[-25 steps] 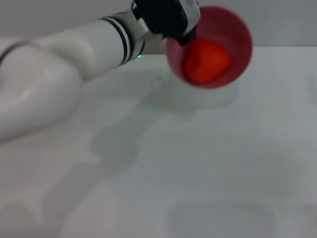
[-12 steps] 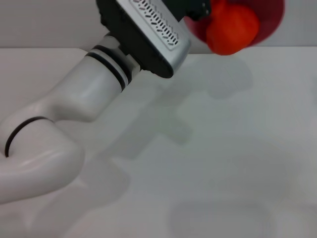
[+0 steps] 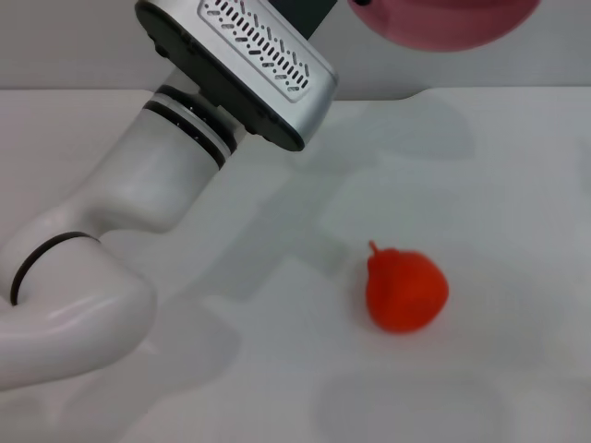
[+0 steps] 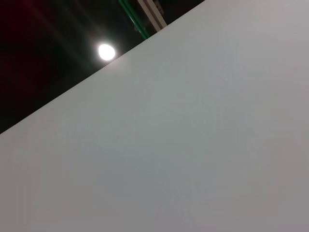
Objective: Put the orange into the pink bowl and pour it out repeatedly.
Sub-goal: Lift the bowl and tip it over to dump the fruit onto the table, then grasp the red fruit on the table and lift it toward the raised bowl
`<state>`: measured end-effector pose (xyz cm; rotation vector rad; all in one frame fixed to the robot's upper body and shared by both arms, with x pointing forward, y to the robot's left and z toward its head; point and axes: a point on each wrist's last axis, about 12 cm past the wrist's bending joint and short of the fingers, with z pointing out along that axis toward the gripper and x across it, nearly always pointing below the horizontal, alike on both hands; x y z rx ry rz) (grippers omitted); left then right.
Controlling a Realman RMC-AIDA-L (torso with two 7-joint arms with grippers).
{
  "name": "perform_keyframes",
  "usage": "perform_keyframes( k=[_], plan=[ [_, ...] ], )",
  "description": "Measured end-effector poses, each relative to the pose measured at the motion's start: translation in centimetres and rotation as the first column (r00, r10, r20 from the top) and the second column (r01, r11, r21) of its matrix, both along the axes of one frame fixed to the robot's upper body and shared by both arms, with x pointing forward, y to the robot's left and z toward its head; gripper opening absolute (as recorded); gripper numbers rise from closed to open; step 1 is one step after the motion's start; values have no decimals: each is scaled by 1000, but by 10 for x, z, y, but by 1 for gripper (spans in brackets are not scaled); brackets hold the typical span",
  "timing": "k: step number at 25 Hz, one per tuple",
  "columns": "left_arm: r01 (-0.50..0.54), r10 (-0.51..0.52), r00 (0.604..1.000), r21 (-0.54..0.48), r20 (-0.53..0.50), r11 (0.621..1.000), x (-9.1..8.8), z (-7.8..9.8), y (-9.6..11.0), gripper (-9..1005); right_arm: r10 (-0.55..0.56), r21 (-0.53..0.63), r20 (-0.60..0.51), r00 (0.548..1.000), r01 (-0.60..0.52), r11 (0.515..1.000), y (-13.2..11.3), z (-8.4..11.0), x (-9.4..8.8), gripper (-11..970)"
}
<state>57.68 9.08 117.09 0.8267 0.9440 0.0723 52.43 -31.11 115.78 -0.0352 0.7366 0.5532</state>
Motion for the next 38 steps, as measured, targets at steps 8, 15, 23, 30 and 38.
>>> perform_keyframes(
  k=[8, 15, 23, 30, 38],
  plan=[
    [1, 0, 999, 10, -37, 1000, 3, -3, 0, 43, -3, 2, -5, 1000, 3, 1000, -1, -1, 0, 438],
    [-50, 50, 934, 8, -353, 999, 40, -2, 6, 43, -2, 4, -5, 1000, 2, 1000, -1, -2, 0, 437],
    [-94, 125, 777, 82, -617, 992, 73, 7, 16, 43, 22, 8, -22, 1000, -21, 1000, 3, -4, 5, 437],
    [-46, 206, 540, 217, -816, 975, 92, 27, 38, 43, 167, -28, -185, 968, -176, 984, 7, -5, 30, 436],
    [9, 364, 237, 377, -901, 926, 92, 50, 100, 44, 337, -140, -671, 661, -559, 817, 16, 15, 92, 436]
  ],
)
